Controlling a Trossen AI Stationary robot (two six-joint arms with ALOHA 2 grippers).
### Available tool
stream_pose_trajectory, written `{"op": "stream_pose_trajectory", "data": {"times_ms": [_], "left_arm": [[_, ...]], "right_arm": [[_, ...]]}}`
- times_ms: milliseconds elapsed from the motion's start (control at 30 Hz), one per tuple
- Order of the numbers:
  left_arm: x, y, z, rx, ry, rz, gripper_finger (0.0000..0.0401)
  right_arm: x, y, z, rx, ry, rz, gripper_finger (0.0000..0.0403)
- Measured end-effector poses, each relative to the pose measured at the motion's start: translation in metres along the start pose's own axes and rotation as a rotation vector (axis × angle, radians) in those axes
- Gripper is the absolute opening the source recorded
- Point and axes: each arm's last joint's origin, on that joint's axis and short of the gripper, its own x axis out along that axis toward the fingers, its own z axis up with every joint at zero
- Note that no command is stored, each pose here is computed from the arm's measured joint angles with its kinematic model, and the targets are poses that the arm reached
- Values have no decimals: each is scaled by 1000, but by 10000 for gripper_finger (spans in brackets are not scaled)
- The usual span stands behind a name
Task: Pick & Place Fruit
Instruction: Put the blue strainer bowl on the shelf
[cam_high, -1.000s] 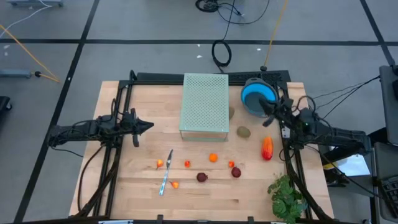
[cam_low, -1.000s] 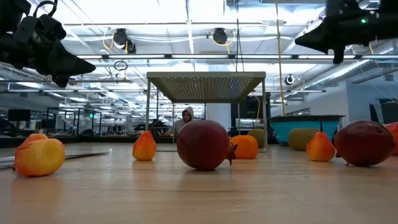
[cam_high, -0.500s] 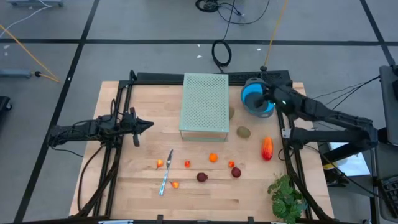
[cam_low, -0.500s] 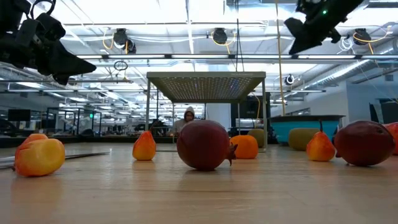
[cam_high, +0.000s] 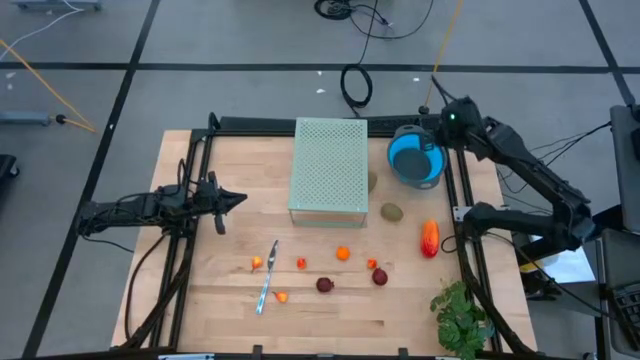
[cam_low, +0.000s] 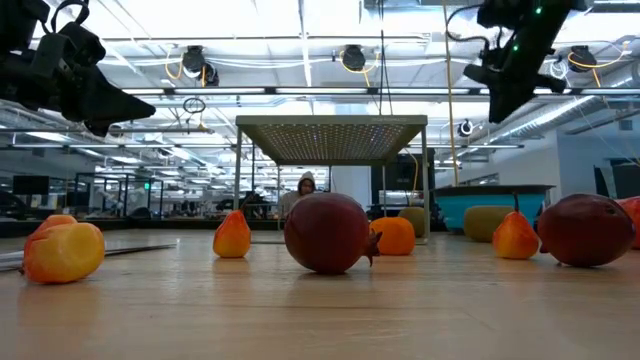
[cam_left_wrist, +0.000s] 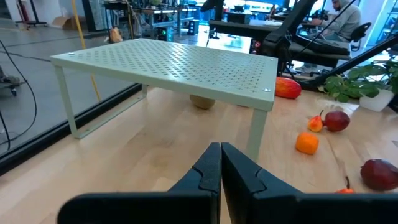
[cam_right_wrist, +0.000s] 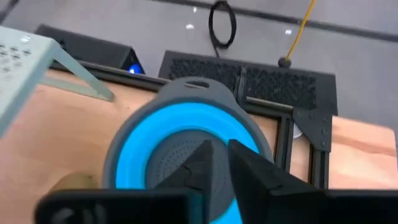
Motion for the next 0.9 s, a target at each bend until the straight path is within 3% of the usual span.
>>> {"op": "stream_pose_trajectory", "data": {"times_ms": [533, 667, 900], "left_arm": [[0, 0, 0, 0, -4, 0, 10], [0, 0, 0, 0, -4, 1, 10], [0, 0, 0, 0, -4, 1, 10]], "right_arm": [[50, -5, 4, -35, 212, -51, 250], [59, -3, 3, -48, 222, -121, 271], [73, 1, 2, -43, 249, -187, 270]]}}
